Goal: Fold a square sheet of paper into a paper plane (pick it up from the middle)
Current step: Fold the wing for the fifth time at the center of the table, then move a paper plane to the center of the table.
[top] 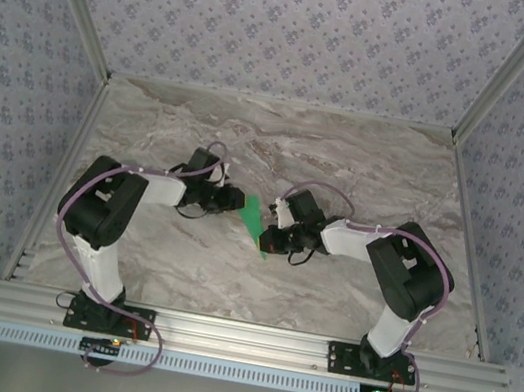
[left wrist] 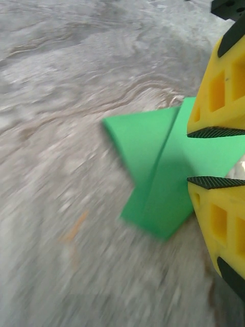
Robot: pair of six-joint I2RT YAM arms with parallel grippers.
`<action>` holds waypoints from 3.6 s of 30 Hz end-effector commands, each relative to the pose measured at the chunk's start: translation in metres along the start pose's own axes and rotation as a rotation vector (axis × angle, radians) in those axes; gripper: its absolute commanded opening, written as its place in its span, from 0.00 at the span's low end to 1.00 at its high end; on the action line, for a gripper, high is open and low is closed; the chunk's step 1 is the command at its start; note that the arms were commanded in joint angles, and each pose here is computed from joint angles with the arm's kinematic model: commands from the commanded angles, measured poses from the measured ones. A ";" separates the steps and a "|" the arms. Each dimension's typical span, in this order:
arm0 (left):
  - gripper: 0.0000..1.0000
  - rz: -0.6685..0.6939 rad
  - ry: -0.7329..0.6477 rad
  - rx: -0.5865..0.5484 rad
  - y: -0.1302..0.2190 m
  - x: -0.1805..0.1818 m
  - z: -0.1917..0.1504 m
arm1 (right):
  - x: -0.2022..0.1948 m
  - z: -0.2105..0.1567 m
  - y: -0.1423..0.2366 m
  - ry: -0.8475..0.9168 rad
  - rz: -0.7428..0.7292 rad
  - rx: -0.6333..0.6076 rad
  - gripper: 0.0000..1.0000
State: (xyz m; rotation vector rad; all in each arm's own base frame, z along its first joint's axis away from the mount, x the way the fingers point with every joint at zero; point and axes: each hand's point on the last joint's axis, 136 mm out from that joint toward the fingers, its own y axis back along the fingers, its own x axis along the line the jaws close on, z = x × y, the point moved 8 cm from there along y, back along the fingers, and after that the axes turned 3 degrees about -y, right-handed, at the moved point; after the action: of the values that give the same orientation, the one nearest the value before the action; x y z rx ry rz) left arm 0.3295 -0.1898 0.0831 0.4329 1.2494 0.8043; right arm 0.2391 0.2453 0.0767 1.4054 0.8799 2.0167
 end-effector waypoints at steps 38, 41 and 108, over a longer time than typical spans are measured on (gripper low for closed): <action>0.11 0.106 -0.132 0.014 -0.030 0.002 -0.030 | -0.045 -0.069 -0.019 -0.133 -0.219 0.304 0.00; 0.11 0.150 -0.075 -0.022 -0.024 0.022 -0.014 | -0.046 -0.070 -0.019 -0.133 -0.220 0.307 0.00; 0.09 0.630 -0.001 -0.083 0.015 -0.103 -0.046 | -0.034 -0.020 0.121 -0.312 -0.341 -0.419 0.83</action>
State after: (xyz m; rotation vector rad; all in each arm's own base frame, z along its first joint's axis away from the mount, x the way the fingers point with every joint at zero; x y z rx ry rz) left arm 0.2717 -0.2632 0.1264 0.8250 1.1169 1.3760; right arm 0.2233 0.1398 0.1390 1.1869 0.4932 1.5846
